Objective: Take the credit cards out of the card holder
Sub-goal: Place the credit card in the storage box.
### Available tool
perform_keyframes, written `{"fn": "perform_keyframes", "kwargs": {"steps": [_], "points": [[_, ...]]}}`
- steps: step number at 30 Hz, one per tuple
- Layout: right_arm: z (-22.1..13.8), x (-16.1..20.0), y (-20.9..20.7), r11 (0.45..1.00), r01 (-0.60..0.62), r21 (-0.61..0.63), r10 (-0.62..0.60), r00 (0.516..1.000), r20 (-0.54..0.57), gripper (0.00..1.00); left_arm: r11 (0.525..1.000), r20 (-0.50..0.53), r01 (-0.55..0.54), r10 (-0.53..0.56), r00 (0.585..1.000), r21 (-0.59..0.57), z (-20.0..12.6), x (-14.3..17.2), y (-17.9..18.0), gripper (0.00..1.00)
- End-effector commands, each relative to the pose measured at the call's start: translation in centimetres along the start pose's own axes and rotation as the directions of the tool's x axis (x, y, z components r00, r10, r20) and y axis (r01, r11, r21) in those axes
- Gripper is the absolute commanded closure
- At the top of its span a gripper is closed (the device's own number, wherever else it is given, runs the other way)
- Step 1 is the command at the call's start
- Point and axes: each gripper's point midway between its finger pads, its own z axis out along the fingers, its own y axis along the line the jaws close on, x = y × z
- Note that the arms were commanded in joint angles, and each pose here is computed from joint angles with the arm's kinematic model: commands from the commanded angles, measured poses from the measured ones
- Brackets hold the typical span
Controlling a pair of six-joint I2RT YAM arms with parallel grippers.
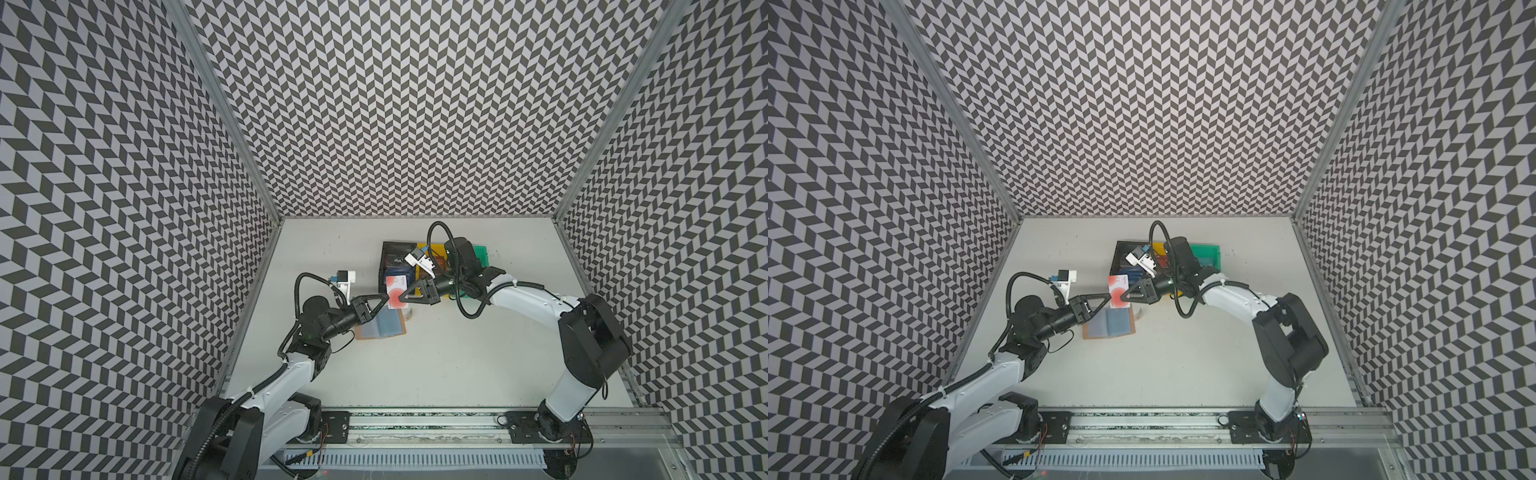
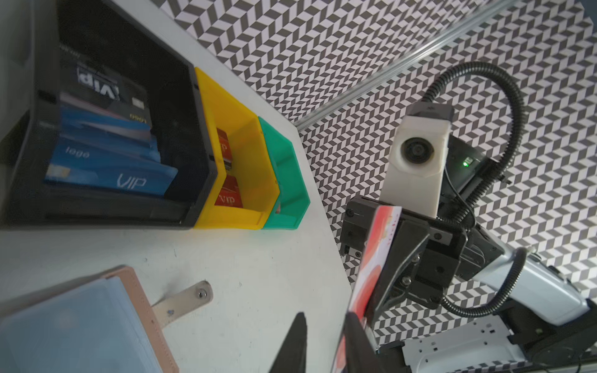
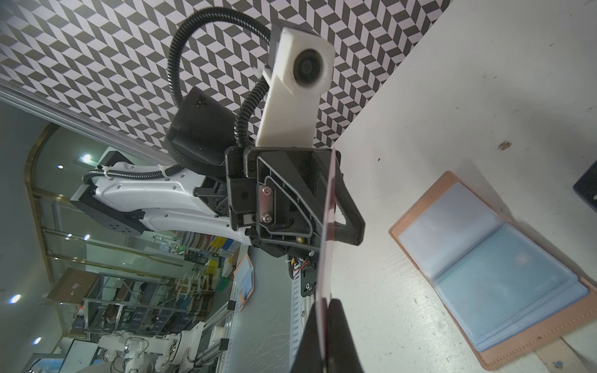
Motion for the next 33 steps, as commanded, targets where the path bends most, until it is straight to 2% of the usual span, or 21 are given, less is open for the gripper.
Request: {"fn": "perform_keyframes", "kwargs": {"steps": [1,5,8,11,14,17,19,20,23,25,26,28,33], "points": [[-1.5,-1.5,1.4,0.996,0.092,0.019,-0.092,0.996,0.007,1.0,0.994,0.004,-0.015,0.015,1.0,-0.106,-0.2,-0.1,1.4,0.73],[-3.6,-2.0,-0.2,0.973,0.12,0.196,-0.114,0.993,-0.044,1.0,0.985,0.01,-0.029,0.031,0.999,-0.17,-0.6,-0.2,2.3,0.73],[-5.4,-2.5,-1.5,0.913,0.178,0.368,-0.145,0.983,-0.117,1.0,0.981,-0.004,-0.03,0.029,1.0,-0.193,-0.6,0.1,3.1,0.73],[-7.4,-3.1,-2.4,0.826,0.261,0.5,-0.185,0.963,-0.196,1.0,0.979,-0.022,-0.026,0.022,1.0,-0.202,-0.4,0.5,3.6,0.76],[-9.9,-3.3,-4.2,0.698,0.337,0.631,-0.19,0.938,-0.291,1.0,0.977,-0.034,-0.034,0.027,0.999,-0.209,-0.3,0.7,3.9,0.78],[-12.4,-2.8,-5.5,0.575,0.444,0.688,-0.174,0.887,-0.427,1.0,0.971,-0.043,-0.048,0.039,0.998,-0.235,-0.3,0.6,4.4,0.78],[-13.5,-1.9,-5.6,0.538,0.511,0.671,-0.162,0.843,-0.512,1.0,0.967,-0.042,-0.054,0.045,0.998,-0.249,-0.3,0.5,4.7,0.78],[-13.9,-1.1,-5.5,0.522,0.574,0.63,-0.175,0.796,-0.58,1.0,0.966,-0.043,-0.054,0.044,0.998,-0.252,-0.3,0.6,4.9,0.78],[-17.4,-0.6,-7.1,0.361,0.638,0.681,-0.076,0.747,-0.66,1.0,0.966,-0.044,-0.057,0.048,0.998,-0.251,-0.2,0.6,4.9,0.78],[-18.8,0.2,-7.7,0.315,0.694,0.648,-0.03,0.689,-0.724,1.0,0.966,-0.045,-0.06,0.05,0.998,-0.252,-0.2,0.5,5.0,0.78],[-19.5,1.3,-7.9,0.314,0.725,0.613,0.012,0.642,-0.766,1.0,0.966,-0.046,-0.06,0.05,0.998,-0.252,-0.2,0.5,5.0,0.78],[-20.5,2.0,-8.5,0.299,0.768,0.566,0.051,0.58,-0.813,1.0,0.966,-0.049,-0.06,0.049,0.998,-0.251,-0.2,0.5,5.1,0.78],[-22.3,2.1,-9.7,0.312,0.807,0.501,0.048,0.513,-0.857,1.0,0.963,-0.052,-0.058,0.046,0.998,-0.262,-0.3,0.6,5.6,0.79]]}}
